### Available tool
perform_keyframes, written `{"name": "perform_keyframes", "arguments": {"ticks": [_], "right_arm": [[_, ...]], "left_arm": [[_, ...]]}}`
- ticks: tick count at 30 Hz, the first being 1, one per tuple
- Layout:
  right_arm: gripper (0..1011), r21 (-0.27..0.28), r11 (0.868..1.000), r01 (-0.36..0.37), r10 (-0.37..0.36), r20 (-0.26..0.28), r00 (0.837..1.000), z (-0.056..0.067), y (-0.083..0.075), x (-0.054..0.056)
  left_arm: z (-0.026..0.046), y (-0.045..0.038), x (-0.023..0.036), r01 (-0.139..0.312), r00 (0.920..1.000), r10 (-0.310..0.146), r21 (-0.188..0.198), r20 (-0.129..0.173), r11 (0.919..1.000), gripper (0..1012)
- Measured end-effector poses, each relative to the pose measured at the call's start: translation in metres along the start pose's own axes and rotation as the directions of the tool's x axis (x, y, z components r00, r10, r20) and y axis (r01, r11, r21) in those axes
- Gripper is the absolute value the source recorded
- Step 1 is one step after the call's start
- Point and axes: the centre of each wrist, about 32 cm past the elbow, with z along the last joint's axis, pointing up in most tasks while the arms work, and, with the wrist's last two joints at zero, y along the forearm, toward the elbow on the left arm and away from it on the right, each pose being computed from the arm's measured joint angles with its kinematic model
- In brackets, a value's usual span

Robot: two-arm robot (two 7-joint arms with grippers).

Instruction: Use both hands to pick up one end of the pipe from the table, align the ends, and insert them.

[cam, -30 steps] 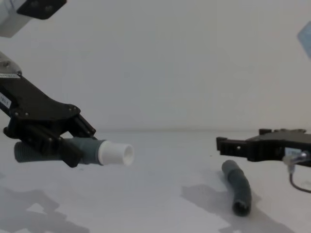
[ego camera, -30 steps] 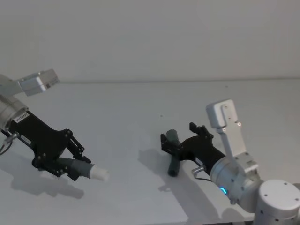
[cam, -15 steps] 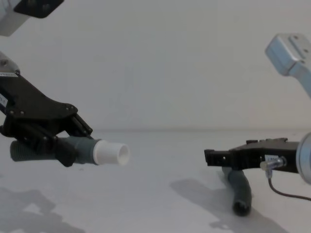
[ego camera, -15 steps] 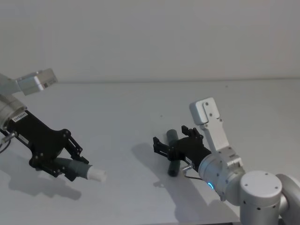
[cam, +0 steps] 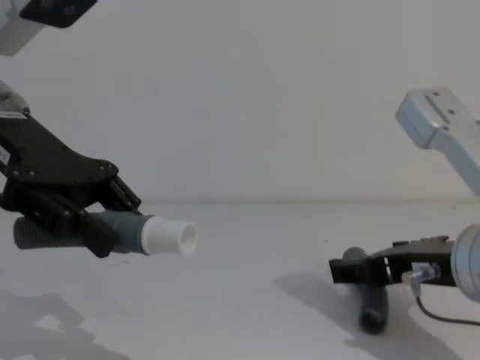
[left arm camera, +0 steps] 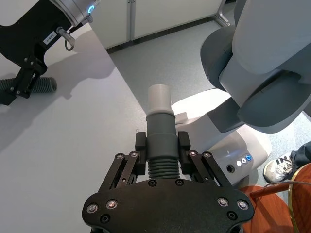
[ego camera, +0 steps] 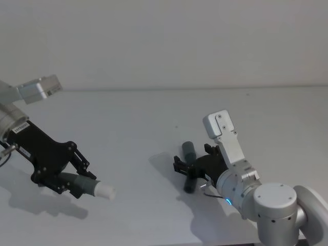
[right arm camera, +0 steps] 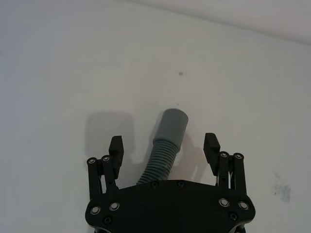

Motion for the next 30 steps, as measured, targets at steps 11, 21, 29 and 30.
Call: {"name": "perform_keyframes", "arguments": {"ticks": [11, 21, 29, 30], "right_arm": [[993, -0.051, 0.999, 0.010, -0.011, -0.012, 1.000, -0.0018, 0.0034, 0.0006], [690, -0.062, 0.998, 0.018, -0.020, -0.034, 0.999, 0.0000, 0.0062, 0.0034], [429, -0.046, 0.999, 0.002, -0.004, -0.047, 0.999, 0.0005, 0.0076, 0.0045], [429, -0.043, 0.999, -0.003, 0.001, -0.049, 0.999, 0.0006, 0.0077, 0.0046]], "left_arm": [[0.0003, 0.0002, 0.0002, 0.002, 1.0000, -0.002, 0.000, 0.001, 1.0000, 353], [0.0001, 0.0005, 0.0001, 0.002, 1.0000, -0.002, 0.000, 0.000, 1.0000, 353], [0.0001, 0.0005, 0.0001, 0.002, 1.0000, -0.002, 0.000, 0.000, 1.0000, 353], [0.0001, 0.0005, 0.0001, 0.002, 1.0000, -0.002, 0.000, 0.000, 1.0000, 353]]}}
